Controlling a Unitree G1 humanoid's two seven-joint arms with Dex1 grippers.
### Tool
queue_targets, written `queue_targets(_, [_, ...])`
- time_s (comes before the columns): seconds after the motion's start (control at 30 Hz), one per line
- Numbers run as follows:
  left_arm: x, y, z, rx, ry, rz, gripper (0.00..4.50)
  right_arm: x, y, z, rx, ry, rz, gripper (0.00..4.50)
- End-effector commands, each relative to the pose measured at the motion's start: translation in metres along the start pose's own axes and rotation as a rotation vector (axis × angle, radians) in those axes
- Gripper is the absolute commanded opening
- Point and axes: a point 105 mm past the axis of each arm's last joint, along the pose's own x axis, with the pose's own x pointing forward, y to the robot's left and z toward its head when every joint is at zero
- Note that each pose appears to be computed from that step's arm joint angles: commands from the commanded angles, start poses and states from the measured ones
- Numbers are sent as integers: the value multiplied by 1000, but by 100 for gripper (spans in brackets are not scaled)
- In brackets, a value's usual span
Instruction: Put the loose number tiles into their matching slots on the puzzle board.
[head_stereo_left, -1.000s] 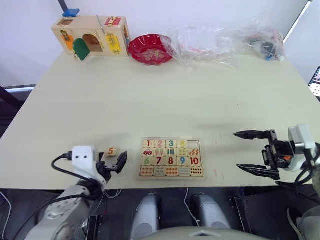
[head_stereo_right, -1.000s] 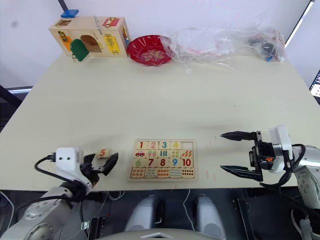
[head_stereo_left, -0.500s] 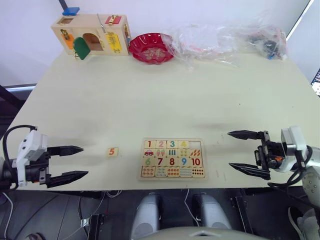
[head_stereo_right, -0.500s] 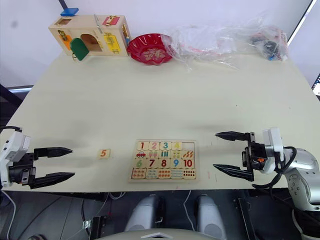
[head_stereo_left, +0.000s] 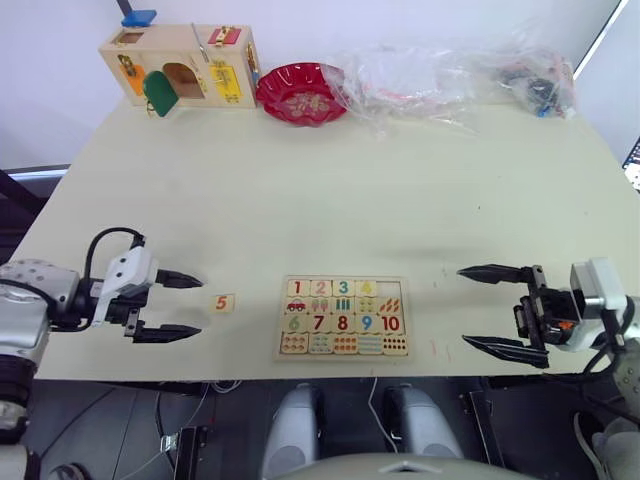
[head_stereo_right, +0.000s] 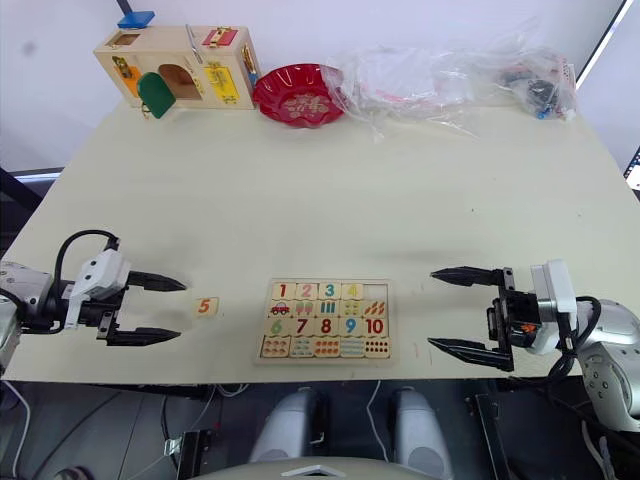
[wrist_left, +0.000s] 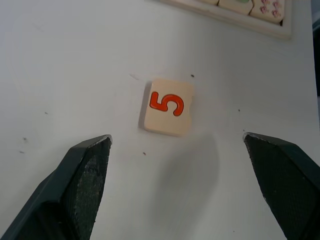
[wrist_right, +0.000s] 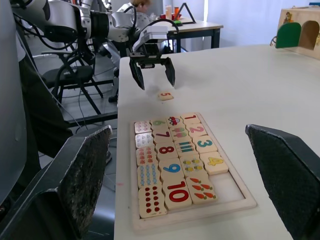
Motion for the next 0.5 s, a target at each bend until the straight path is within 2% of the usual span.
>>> queue_targets(0.03, [2, -1, 3, 31, -10, -35, 376, -2, 3, 11, -51, -7, -6, 450])
queue_targets(0.43, [14, 6, 2, 53, -19, -31, 376, -1, 5, 9, -51, -4, -26, 450])
queue_targets(0.5, [15, 6, 1, 54, -18, -35, 321, -1, 6, 9, -51, -4, -28, 450])
